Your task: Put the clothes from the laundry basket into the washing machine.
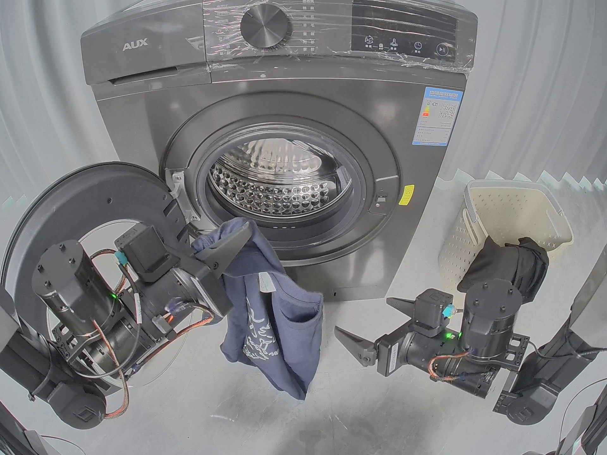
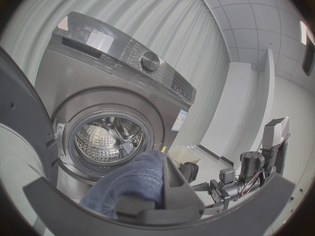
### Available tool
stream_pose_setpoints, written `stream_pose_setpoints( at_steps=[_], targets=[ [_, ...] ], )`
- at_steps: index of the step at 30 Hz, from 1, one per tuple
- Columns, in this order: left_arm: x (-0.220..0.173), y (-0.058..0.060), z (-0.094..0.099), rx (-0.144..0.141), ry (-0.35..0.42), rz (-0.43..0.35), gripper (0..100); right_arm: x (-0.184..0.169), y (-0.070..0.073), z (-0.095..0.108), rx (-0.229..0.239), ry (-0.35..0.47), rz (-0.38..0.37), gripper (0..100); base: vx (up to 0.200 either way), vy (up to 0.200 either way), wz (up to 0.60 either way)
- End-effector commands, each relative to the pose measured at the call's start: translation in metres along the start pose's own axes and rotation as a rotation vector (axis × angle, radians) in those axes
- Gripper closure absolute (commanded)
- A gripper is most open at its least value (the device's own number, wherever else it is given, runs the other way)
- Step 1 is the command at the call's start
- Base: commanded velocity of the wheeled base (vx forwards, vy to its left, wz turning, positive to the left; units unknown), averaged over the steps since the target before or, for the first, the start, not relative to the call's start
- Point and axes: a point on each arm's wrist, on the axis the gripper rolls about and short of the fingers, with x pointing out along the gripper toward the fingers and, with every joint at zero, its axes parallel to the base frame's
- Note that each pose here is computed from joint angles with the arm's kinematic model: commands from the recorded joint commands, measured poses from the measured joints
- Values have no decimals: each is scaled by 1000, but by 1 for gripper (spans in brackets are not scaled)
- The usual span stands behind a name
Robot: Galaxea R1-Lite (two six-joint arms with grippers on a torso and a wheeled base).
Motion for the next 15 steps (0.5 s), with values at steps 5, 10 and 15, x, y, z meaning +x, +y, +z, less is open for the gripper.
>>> stream_pose_setpoints(
  at_steps=[5, 10, 15],
  targets=[
    [0, 0, 1, 0, -3, 1, 100, -1, 1, -22, -11, 88, 60, 0, 0, 0, 0],
    [0, 0, 1, 0, -3, 0, 100, 9, 3, -29, -10, 68, 98, 0, 0, 0, 0],
    [0, 1, 1, 0, -3, 2, 100, 19, 3, -42, -9, 94, 140, 0, 0, 0, 0]
  ],
)
